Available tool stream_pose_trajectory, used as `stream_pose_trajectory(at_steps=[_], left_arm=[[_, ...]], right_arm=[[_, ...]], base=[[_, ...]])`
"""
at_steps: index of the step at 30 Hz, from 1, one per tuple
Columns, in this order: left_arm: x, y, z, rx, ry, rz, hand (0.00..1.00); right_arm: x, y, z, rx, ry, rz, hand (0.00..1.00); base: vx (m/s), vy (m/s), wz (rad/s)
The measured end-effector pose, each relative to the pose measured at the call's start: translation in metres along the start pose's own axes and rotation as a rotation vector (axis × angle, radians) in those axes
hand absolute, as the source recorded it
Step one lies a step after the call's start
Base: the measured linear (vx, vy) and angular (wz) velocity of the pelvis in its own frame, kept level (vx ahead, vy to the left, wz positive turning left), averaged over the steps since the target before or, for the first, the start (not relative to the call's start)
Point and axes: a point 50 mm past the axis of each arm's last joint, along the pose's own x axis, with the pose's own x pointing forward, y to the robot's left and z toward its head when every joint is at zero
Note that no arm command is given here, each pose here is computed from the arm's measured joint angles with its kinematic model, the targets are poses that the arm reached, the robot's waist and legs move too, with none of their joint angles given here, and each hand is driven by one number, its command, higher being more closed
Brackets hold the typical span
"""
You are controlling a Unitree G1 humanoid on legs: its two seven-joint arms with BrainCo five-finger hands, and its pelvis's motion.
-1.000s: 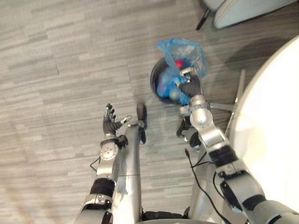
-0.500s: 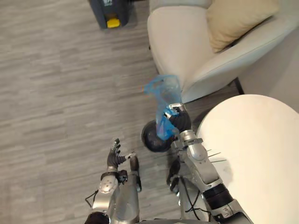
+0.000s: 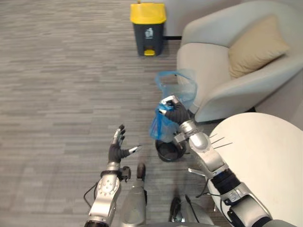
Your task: Gather rubbish on tea table into small bin, then transfer packed bag to large trash can.
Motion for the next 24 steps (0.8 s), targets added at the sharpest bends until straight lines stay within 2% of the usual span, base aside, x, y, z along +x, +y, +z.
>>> stream_pose_trajectory(at_steps=[5, 8, 16, 17, 24], left_arm=[[0.026, -0.027, 0.018, 0.055, -0.107, -0.121, 0.00], [0.031, -0.040, 0.007, 0.136, -0.064, -0.205, 0.00], [0.023, -0.052, -0.022, 0.249, 0.062, -0.275, 0.00], [0.023, -0.051, -0.025, 0.259, 0.073, -0.274, 1.00], [0.024, -0.043, -0.041, 0.328, 0.140, -0.244, 1.00]], right_arm=[[0.003, 0.003, 0.003, 0.011, -0.011, 0.007, 1.00], [0.008, 0.021, 0.007, 0.075, -0.028, 0.044, 1.00], [0.018, 0.071, 0.044, 0.184, -0.164, 0.216, 1.00], [0.019, 0.076, 0.046, 0.189, -0.163, 0.243, 1.00], [0.011, 0.100, 0.053, 0.314, -0.152, 0.377, 1.00]], base=[[-0.16, 0.165, 0.35], [-0.04, 0.152, 0.13], [-0.02, 0.084, -0.19], [-0.06, -0.014, -0.26], [-0.07, -0.037, -0.20]])
